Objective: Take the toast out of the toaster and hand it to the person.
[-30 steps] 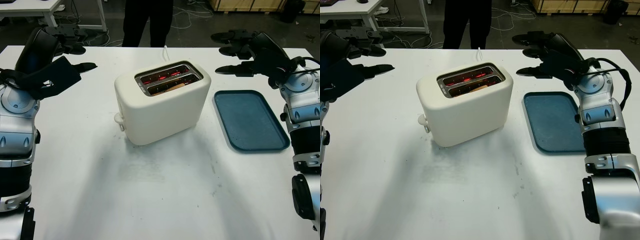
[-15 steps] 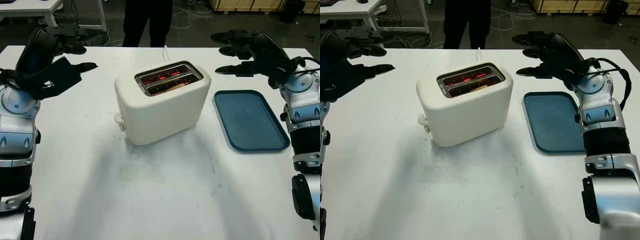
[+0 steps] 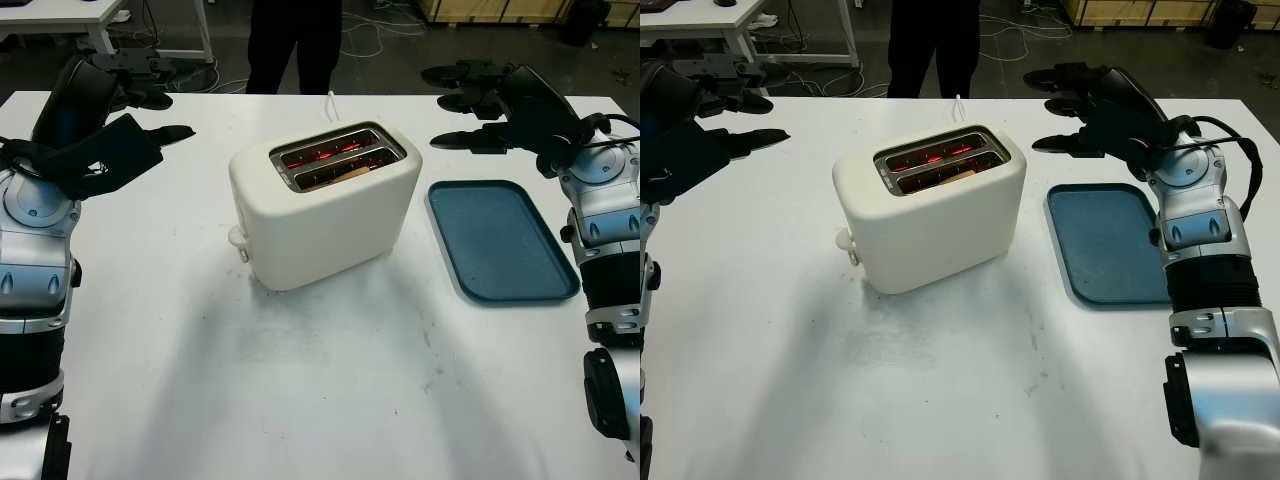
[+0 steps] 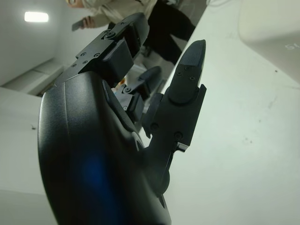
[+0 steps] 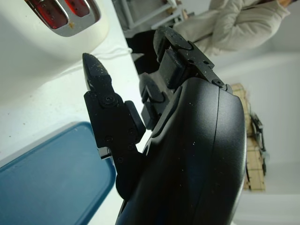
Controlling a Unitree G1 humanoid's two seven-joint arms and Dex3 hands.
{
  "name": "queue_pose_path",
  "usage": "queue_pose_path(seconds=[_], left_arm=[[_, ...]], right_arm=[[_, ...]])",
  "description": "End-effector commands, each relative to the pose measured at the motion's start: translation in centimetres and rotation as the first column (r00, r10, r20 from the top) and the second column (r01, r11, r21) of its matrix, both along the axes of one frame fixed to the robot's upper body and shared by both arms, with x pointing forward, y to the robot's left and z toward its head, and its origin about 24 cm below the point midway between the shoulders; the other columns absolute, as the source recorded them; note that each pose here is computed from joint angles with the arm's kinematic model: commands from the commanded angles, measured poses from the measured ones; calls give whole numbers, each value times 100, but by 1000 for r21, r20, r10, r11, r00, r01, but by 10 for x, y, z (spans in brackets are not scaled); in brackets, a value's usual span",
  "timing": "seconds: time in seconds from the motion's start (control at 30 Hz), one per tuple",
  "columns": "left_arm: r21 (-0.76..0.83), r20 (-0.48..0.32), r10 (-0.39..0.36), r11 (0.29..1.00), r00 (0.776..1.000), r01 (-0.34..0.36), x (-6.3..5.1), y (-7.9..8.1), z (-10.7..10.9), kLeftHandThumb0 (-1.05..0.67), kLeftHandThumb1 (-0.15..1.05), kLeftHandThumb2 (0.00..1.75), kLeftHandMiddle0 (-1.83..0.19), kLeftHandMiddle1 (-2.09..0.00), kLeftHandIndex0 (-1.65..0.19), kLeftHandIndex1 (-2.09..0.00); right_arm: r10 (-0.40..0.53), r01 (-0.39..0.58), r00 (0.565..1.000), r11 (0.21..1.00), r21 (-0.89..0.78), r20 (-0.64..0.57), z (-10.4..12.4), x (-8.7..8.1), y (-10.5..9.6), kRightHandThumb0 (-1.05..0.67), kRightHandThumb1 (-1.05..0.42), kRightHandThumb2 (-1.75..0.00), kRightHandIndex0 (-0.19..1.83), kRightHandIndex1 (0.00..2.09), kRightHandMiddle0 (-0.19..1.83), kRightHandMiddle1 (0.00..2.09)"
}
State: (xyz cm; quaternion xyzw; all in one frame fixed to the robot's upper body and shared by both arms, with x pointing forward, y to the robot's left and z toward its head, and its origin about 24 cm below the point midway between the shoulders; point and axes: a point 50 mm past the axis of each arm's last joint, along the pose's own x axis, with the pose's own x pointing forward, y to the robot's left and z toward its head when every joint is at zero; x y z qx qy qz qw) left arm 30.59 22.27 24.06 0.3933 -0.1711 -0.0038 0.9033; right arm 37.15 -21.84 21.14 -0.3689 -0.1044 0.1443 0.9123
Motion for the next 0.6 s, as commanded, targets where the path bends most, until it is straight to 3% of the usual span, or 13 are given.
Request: queue_pose_path(seconds=[0.0,0.57], left_arm=[[2,0,-1,1000,1000,1,-1,-1,-1,-28,84,0,-52,-63,-73,-3],[-2,-5,-1,1000,1000,1,0,0,-2,-31,85,0,-52,-62,-73,-3]], right_arm=[[-2,2,1000,1000,-1,-4,-2,-1,0,-23,-81,0,54,1,51,0],[5,-5,1000,1000,16,-20,-3,-1,0,-18,-82,0,51,0,49,0]])
